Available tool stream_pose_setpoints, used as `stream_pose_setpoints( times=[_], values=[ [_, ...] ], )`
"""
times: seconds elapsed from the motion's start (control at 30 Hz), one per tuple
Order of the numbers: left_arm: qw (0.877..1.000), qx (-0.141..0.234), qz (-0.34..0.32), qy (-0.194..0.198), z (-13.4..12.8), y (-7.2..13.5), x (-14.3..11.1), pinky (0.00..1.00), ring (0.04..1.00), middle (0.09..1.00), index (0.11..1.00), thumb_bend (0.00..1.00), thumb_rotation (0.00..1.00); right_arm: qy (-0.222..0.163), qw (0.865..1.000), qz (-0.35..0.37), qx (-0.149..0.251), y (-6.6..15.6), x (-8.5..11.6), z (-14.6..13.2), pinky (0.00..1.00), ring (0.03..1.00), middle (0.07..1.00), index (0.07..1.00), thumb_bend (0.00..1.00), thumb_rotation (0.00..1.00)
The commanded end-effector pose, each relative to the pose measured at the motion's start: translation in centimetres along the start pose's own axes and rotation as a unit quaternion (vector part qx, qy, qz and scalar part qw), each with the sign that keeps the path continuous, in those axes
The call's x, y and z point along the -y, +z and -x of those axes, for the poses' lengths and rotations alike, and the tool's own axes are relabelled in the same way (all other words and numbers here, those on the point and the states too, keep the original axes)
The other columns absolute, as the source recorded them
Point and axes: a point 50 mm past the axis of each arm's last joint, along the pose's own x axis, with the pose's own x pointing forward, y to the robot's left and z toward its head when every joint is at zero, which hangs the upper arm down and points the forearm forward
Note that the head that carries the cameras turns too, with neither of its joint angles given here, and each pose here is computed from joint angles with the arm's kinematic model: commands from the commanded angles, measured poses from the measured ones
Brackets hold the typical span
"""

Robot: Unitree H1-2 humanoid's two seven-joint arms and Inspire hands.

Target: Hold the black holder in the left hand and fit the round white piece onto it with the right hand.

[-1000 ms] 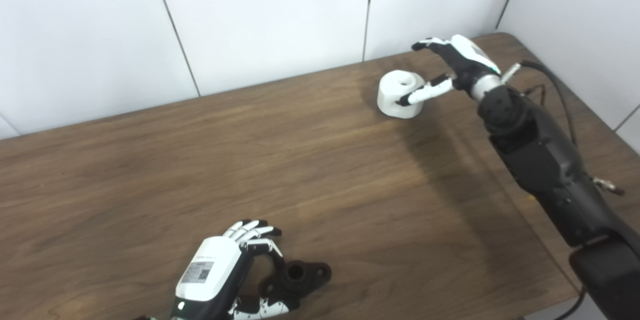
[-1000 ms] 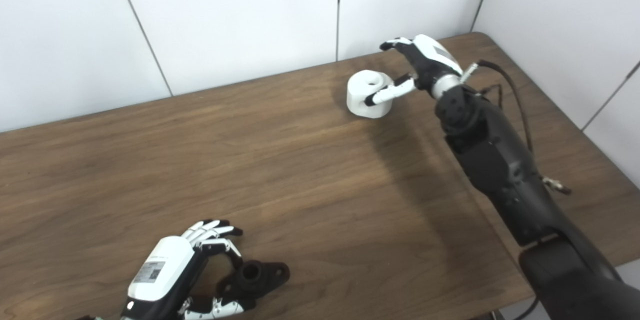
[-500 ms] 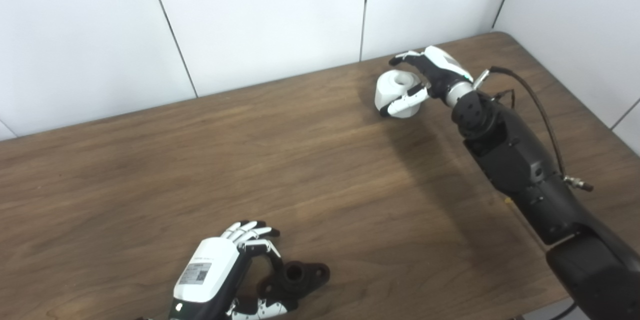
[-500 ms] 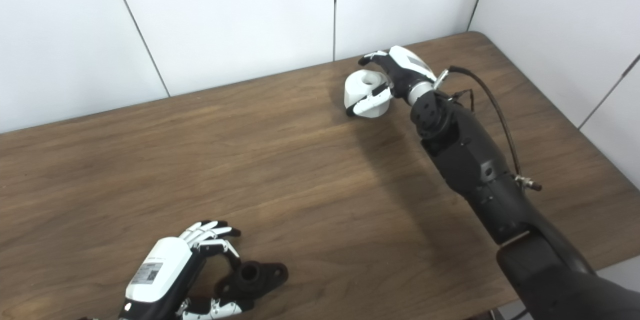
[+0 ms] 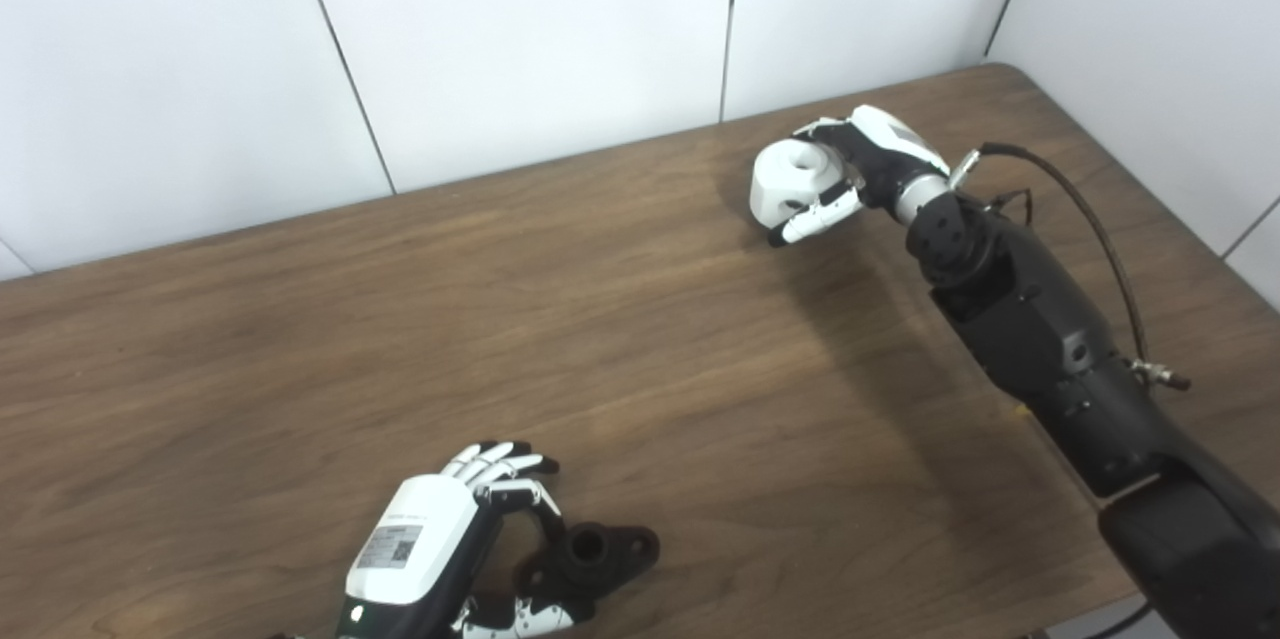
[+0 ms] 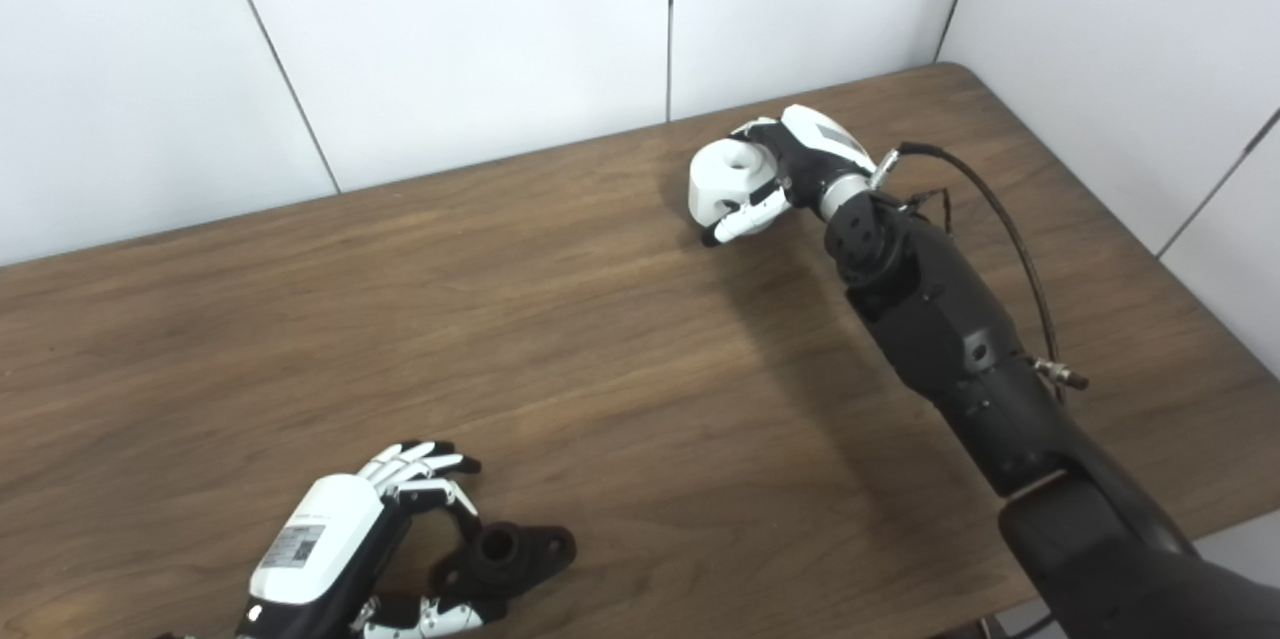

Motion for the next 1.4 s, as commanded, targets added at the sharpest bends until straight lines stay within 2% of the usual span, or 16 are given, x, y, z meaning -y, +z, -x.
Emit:
stream_pose_setpoints(
  times=[0.0, 0.63, 1.37],
  values=[
    [0.999, -0.025, 0.001, -0.049, 1.2, -1.0, 1.2, 0.91, 0.884, 0.814, 0.485, 0.52, 0.06, -0.037, 0.999, 0.008, 0.014, 0.5, 2.8, -0.3, 0.87, 1.0, 0.935, 0.773, 0.92, 0.26],
    [0.998, -0.026, -0.004, -0.05, 1.3, -1.0, 1.2, 0.9, 0.881, 0.814, 0.485, 0.52, 0.06, -0.041, 0.999, 0.005, 0.003, -0.5, 3.0, 0.0, 0.88, 0.998, 0.93, 0.765, 0.89, 0.28],
    [0.998, -0.027, -0.005, -0.051, 1.3, -1.0, 1.1, 0.9, 0.883, 0.817, 0.485, 0.52, 0.06, -0.043, 0.999, 0.022, 0.019, -0.7, 2.6, -0.1, 0.87, 0.966, 0.886, 0.685, 0.87, 0.22]
  ],
)
